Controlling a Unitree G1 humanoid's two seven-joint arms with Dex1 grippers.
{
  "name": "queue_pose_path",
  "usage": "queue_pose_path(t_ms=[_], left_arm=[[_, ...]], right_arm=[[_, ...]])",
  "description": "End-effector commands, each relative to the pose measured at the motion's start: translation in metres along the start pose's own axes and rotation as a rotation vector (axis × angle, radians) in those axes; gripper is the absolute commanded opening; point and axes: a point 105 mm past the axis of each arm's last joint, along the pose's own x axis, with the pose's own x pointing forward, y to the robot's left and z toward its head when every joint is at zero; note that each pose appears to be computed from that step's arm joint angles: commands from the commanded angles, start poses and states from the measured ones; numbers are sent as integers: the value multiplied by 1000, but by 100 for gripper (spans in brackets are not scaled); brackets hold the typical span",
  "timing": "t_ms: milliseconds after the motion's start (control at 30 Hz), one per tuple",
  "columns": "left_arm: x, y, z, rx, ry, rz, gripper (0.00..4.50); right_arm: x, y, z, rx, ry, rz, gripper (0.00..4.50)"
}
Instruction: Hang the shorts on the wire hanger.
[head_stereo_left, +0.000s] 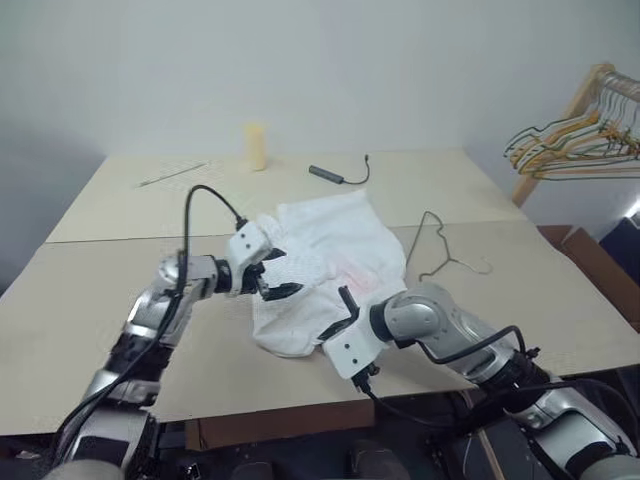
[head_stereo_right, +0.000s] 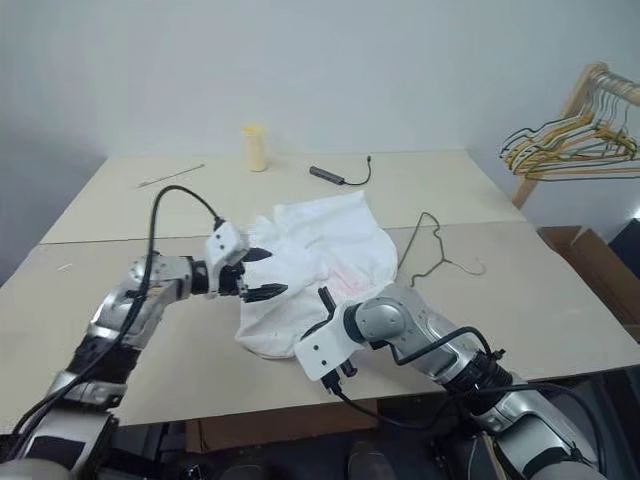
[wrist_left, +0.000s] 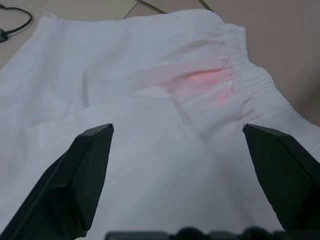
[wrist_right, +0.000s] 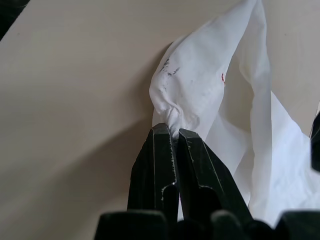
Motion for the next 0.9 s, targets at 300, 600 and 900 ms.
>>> queue_pose_path(t_ms=[300, 600, 900], left_arm=[[36, 4, -3, 137, 134, 54, 322], [35, 15, -6, 125, 164, 126, 18], [-16, 52, 11, -79, -43, 502, 2]], right_arm=[[-5, -13, 4, -8, 10, -65, 0], [-4, -15, 3, -16, 15, -68, 0], [-4, -13, 3, -4, 16, -76, 0]])
